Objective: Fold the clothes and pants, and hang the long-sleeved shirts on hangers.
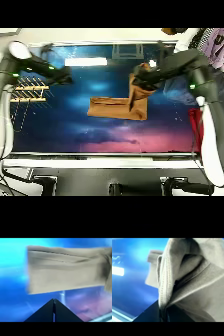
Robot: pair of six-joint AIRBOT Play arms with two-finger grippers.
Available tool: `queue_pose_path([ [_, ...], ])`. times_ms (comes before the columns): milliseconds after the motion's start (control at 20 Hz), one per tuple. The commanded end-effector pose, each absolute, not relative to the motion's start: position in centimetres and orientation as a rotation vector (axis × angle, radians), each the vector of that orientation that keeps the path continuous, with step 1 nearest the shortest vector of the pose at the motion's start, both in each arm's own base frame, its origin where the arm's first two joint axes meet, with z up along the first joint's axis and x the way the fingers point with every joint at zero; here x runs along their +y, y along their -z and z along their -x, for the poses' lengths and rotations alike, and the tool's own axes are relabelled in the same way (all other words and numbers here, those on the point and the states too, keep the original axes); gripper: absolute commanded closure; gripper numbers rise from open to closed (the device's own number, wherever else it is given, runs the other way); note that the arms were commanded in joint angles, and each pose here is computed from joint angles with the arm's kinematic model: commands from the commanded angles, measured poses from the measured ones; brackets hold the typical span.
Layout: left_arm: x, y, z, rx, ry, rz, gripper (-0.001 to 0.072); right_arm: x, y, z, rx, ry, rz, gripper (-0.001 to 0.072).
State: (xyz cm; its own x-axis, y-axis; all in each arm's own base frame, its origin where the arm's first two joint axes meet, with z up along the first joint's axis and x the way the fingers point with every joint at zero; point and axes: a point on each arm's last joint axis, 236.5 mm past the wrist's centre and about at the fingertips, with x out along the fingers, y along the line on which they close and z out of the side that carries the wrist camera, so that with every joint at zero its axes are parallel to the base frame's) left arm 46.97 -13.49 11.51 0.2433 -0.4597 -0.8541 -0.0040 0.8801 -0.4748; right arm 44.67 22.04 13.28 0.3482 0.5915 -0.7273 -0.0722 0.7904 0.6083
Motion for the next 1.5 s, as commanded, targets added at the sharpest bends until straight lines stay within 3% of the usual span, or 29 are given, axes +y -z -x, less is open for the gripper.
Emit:
queue_pose_path([
  [0,-6.9,-13.7,-46.1,1.266,0.200,0.446,0.0694,27.9,-11.2,-44.6,1.161,-0.491,-0.551,0.0686],
  [500,-5.6,-12.6,-46.3,1.284,0.172,0.469,0.0694,32.6,-5.4,-45.5,1.226,-0.477,-0.614,0.0664],
  [650,-5.5,-12.6,-46.5,1.276,0.171,0.471,0.0694,34.1,-7.1,-45.5,1.211,-0.525,-0.710,0.0429],
  [700,-5.5,-12.5,-46.5,1.277,0.170,0.472,0.0694,34.6,-7.8,-45.0,1.219,-0.555,-0.732,0.0262],
  [750,-5.5,-12.5,-46.5,1.277,0.169,0.474,0.0694,35.0,-8.6,-44.3,1.227,-0.590,-0.735,0.0155],
  [950,-5.5,-12.5,-46.5,1.278,0.168,0.474,0.0694,33.4,-13.0,-43.6,1.147,-0.629,-0.692,0.0151],
  [1150,-5.5,-12.5,-46.5,1.278,0.169,0.473,0.0694,24.8,-17.1,-45.8,1.047,-0.545,-0.711,0.0150],
  [1450,-5.5,-12.5,-46.5,1.276,0.178,0.460,0.0694,7.9,-12.5,-46.9,1.090,-0.351,-0.671,0.0090],
])
